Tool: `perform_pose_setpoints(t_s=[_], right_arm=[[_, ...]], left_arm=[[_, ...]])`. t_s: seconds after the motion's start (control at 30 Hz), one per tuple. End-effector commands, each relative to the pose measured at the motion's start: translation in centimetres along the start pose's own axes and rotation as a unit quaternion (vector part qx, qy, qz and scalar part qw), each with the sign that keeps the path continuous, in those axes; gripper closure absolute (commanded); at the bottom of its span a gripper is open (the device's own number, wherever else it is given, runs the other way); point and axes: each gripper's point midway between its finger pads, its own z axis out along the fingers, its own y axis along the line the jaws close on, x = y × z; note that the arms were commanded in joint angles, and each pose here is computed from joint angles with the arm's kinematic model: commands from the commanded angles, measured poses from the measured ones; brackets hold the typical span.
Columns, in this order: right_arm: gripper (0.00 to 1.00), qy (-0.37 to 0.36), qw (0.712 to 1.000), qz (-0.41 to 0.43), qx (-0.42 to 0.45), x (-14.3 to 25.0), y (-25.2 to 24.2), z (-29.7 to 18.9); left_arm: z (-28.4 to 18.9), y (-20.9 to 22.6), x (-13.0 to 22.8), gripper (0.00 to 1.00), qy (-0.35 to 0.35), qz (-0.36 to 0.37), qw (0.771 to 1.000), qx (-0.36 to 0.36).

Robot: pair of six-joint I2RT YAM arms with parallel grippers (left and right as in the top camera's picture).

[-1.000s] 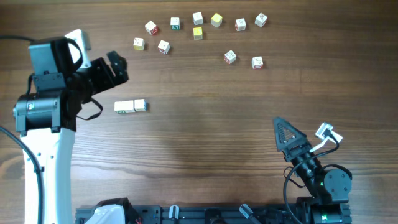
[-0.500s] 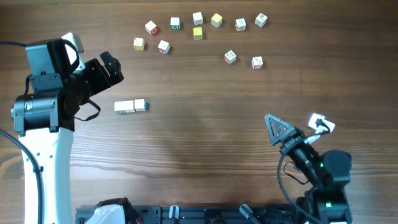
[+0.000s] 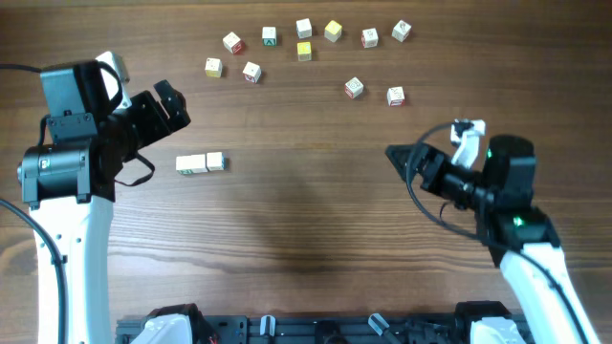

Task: Form a horizontal line
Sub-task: 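Reach the right gripper to the far cluster and grasp the spiral block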

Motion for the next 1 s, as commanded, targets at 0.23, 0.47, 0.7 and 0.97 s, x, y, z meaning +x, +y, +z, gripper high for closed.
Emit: perform_pose_setpoints(t_s=[0.23, 0.47, 0.7, 0.97], right_arm=[[0.0, 0.017, 0.998, -0.055, -0.009, -3.2, 1.4, 1.9], [0.0, -0.021, 0.996, -0.092, -0.009, -5.5, 2.1, 2.0], [0.0, -0.042, 0.993, -0.11, 0.004, -8.2, 2.7, 2.3], [0.0, -0.008, 0.995, -0.094, 0.022, -9.2, 1.0, 5.1]], left_arm=[[0.1, 0.3, 0.1, 0.0, -0.001, -0.006, 1.0, -0.006], [0.1, 0.3, 0.1, 0.0, -0.001, -0.006, 1.0, -0.006], [0.1, 0.3, 0.1, 0.0, -0.001, -0.006, 1.0, -0.006], [0.1, 0.3, 0.1, 0.0, -0.001, -0.006, 1.0, -0.006]])
